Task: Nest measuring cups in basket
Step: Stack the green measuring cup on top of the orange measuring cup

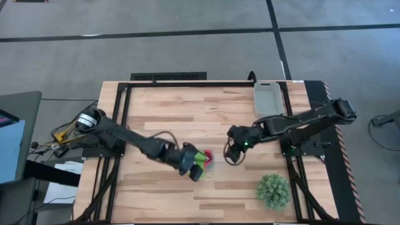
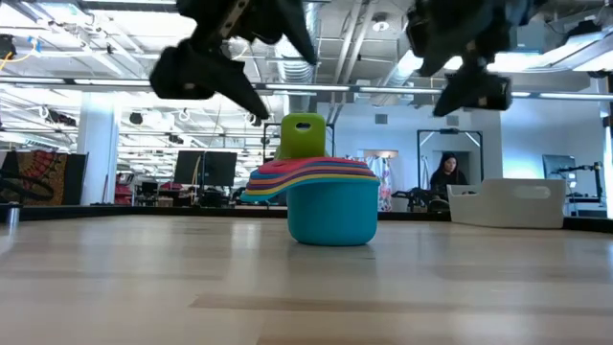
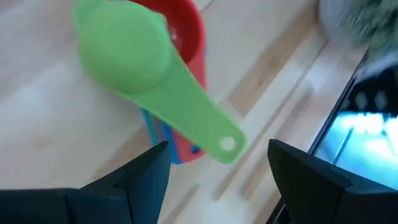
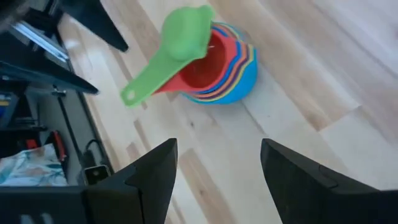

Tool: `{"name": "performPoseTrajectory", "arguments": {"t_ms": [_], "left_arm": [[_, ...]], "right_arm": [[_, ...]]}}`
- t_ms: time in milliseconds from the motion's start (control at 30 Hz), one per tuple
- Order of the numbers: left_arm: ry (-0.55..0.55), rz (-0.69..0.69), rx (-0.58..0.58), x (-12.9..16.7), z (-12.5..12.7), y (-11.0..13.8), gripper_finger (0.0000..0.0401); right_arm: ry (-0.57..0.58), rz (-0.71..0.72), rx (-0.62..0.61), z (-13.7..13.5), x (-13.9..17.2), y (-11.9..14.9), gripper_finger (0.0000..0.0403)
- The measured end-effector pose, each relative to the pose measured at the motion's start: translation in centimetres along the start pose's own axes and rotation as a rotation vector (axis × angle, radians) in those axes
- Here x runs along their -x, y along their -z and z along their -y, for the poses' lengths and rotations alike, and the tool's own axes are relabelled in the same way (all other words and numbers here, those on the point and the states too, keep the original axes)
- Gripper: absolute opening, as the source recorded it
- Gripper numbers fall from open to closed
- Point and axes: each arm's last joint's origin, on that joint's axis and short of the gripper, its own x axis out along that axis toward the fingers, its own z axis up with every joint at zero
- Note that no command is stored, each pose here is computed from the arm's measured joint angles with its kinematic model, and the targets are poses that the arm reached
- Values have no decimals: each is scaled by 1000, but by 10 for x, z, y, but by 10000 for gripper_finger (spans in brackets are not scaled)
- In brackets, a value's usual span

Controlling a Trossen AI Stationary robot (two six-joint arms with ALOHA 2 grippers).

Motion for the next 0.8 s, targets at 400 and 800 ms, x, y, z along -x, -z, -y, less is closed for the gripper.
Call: {"name": "performPoseTrajectory", "arguments": {"t_ms": [400, 800], "left_arm": [[-62, 138, -24, -2, 11, 47, 250], [-43, 19, -441, 21, 15, 57, 158]], "right_arm": [[-56, 3, 76, -20, -2, 22, 256], [80, 274, 1084, -58, -73, 74, 226]]}}
